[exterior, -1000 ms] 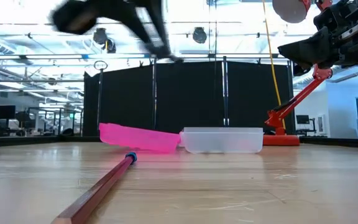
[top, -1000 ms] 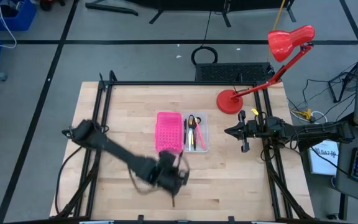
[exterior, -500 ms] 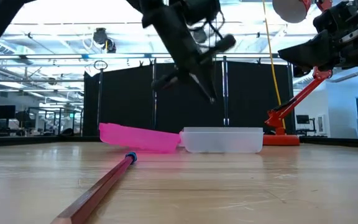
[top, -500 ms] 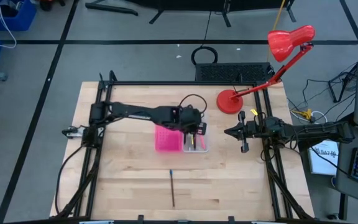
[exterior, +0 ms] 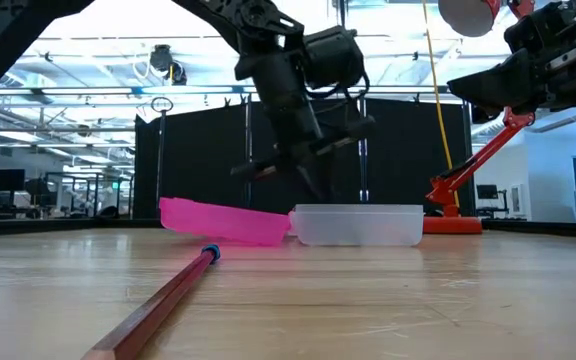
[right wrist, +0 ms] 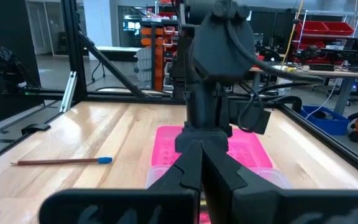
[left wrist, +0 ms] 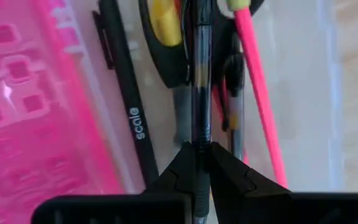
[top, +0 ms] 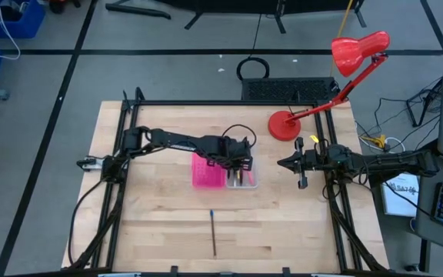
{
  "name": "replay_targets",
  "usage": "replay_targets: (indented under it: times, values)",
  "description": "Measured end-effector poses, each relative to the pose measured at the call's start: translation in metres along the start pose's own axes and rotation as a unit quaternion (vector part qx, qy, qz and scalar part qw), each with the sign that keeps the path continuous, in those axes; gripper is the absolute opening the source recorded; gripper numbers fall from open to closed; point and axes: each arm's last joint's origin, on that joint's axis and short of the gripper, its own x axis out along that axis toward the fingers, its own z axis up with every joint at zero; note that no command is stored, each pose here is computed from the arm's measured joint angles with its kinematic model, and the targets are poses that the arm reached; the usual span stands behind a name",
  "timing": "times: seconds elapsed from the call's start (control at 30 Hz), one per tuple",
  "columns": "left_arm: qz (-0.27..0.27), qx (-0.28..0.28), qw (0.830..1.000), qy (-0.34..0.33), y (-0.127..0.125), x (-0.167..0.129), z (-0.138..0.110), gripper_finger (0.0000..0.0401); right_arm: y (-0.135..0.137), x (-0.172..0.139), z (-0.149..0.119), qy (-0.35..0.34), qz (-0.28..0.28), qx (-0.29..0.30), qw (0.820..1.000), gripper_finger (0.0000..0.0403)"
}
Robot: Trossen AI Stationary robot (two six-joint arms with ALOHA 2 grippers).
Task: Pick & place school supplies into a supply box
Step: Put the transparent black pen into the supply box, then put the brown pencil into the supply box
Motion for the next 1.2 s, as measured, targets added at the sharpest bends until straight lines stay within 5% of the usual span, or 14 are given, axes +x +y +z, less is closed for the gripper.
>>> replay_targets:
  times: [0.4,0.63,0.77,0.93,1.2]
  values:
    - [-0.001,-0.017,1.0,0.021,0.0,0.003,-0.005,0.0111,0.0,0.0,0.0,0.0,0.0,0.0,1.0,0.0]
    - [-0.037,0.049,0.997,0.04,-0.006,-0.015,-0.003,0.0136,0.0,0.0,0.0,0.0,0.0,0.0,1.0,0.0]
    - [-0.075,0.146,0.986,0.006,-0.009,-0.064,0.008,0.0134,0.0,0.0,0.0,0.0,0.002,-0.002,1.0,0.0]
    - [-0.089,0.23,0.957,-0.15,-0.005,-0.165,0.008,0.0127,0.0,0.0,-0.001,0.007,0.002,0.002,1.0,0.0]
    - [-0.036,0.233,0.914,-0.331,0.047,-0.285,-0.019,0.0106,0.0,0.0,-0.006,0.032,-0.005,0.002,0.999,0.0]
